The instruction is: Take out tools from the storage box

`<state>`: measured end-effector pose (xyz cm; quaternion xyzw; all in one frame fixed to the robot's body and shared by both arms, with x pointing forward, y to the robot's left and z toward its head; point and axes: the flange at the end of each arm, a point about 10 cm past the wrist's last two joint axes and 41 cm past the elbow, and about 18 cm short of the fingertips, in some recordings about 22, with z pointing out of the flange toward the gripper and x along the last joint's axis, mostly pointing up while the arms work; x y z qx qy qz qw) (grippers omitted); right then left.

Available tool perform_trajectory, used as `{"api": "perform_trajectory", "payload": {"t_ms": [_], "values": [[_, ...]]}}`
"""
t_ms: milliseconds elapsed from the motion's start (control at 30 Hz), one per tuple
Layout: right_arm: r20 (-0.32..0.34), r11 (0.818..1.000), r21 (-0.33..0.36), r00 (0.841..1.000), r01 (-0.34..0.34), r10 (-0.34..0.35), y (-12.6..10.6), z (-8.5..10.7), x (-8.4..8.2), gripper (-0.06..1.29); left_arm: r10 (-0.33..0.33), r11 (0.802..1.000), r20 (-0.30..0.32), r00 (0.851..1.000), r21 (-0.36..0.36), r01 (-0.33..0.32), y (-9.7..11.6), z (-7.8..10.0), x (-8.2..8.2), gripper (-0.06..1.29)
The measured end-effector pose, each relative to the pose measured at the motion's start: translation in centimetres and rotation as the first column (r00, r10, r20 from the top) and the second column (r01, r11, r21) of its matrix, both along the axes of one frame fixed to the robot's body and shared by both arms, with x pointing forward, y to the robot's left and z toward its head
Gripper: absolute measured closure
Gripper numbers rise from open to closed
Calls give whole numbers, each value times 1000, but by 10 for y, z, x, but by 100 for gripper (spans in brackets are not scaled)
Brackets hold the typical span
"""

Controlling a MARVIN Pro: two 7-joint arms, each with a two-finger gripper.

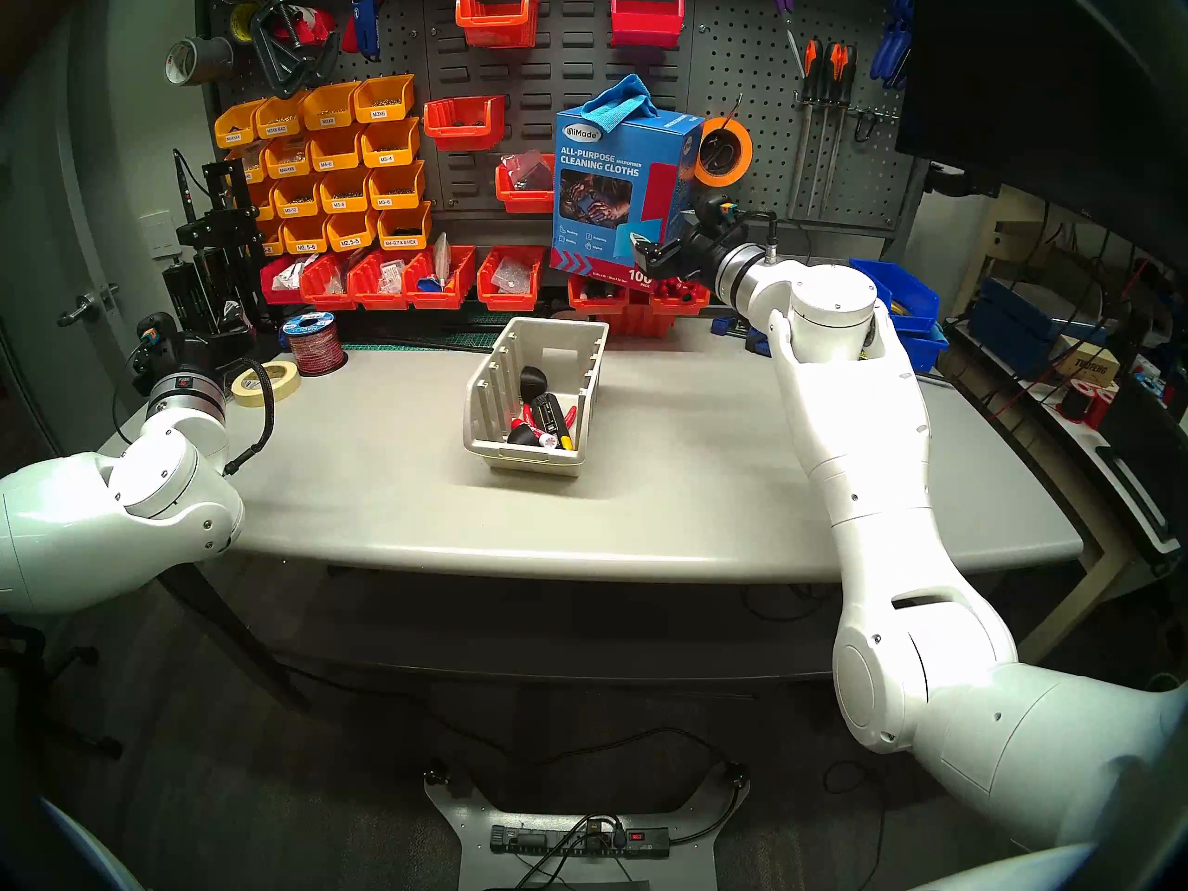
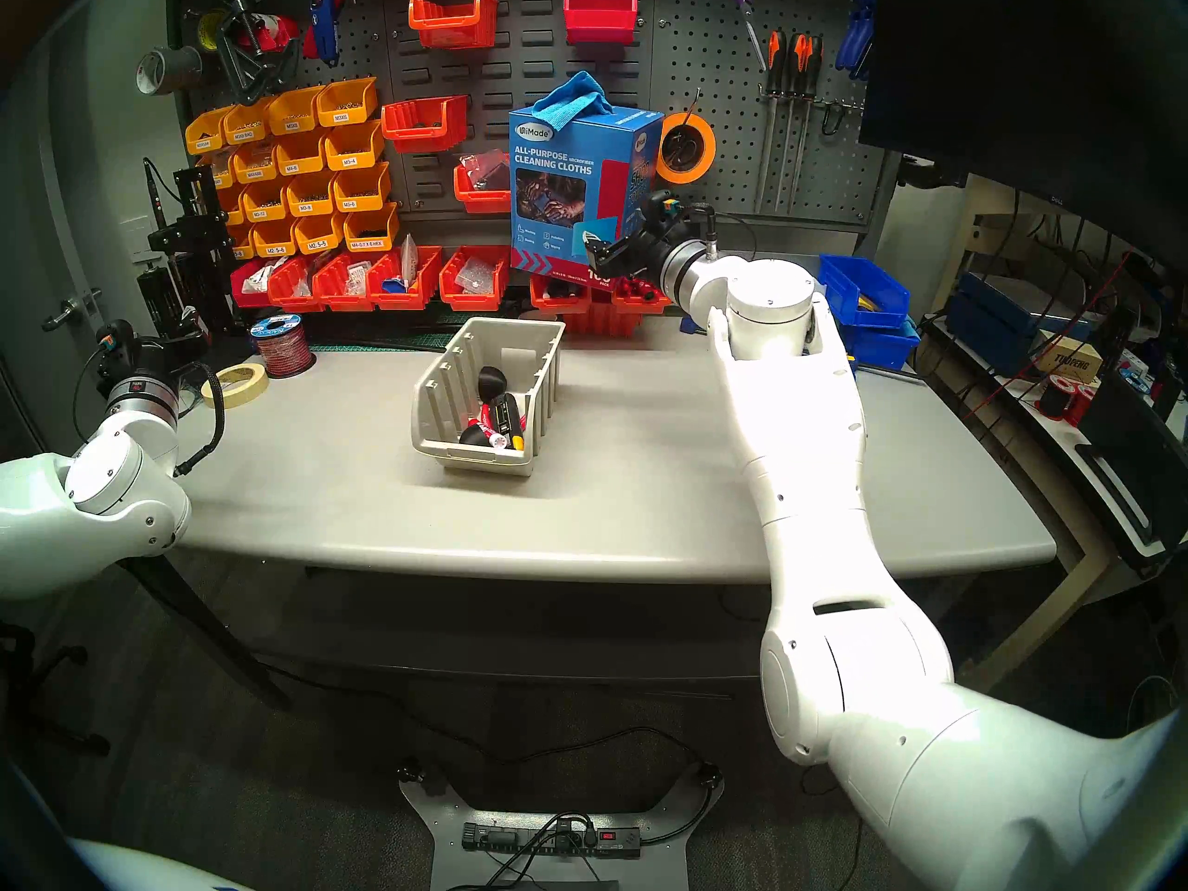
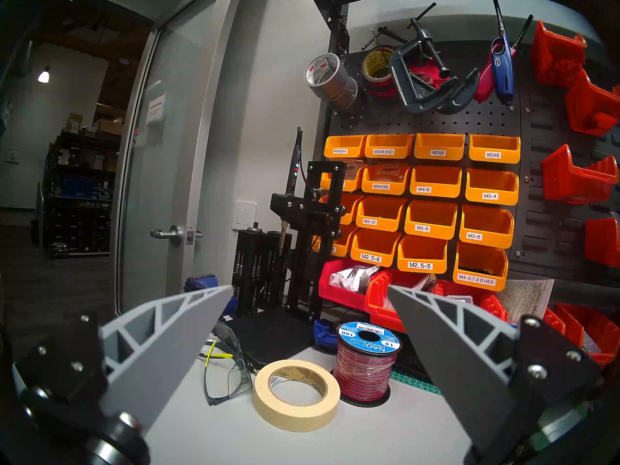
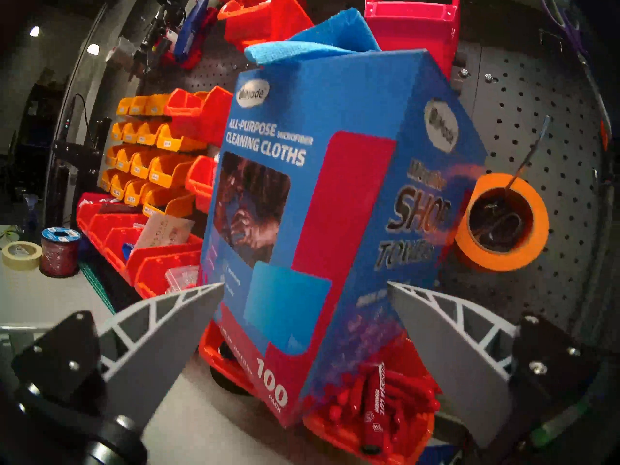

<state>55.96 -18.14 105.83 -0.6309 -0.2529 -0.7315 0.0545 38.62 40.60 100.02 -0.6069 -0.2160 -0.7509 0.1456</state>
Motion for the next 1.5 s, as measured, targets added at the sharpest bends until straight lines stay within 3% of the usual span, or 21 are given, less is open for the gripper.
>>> {"api": "perform_trajectory", "payload": {"t_ms": [200,400,667,867,1033,1267,1500], "values": [[-19,999,-29,999,32,-33,-22,0,-14,-3,0,1000,0,1000,0,0,0,0,0,-1],[-38,998,-53,999,21,-23,-33,5,-29,-3,0,1000,1,1000,-1,0,0,0,0,-1],[-38,994,-88,998,-60,57,-35,29,-49,-3,0,1000,1,1000,-1,0,0,0,0,-1],[-39,983,-98,988,-154,151,-28,56,-56,-3,0,1000,1,1000,-1,0,0,0,0,-1],[-40,967,-90,972,-236,234,-16,70,-57,-3,0,1000,1,1000,-1,0,0,0,0,-1],[-99,923,-53,922,-380,374,12,69,-43,-3,0,1000,1,1000,-1,0,0,0,0,-1],[-120,890,-38,886,-455,448,33,67,-28,-3,0,1000,2,1000,-1,0,0,0,0,-1]]}}
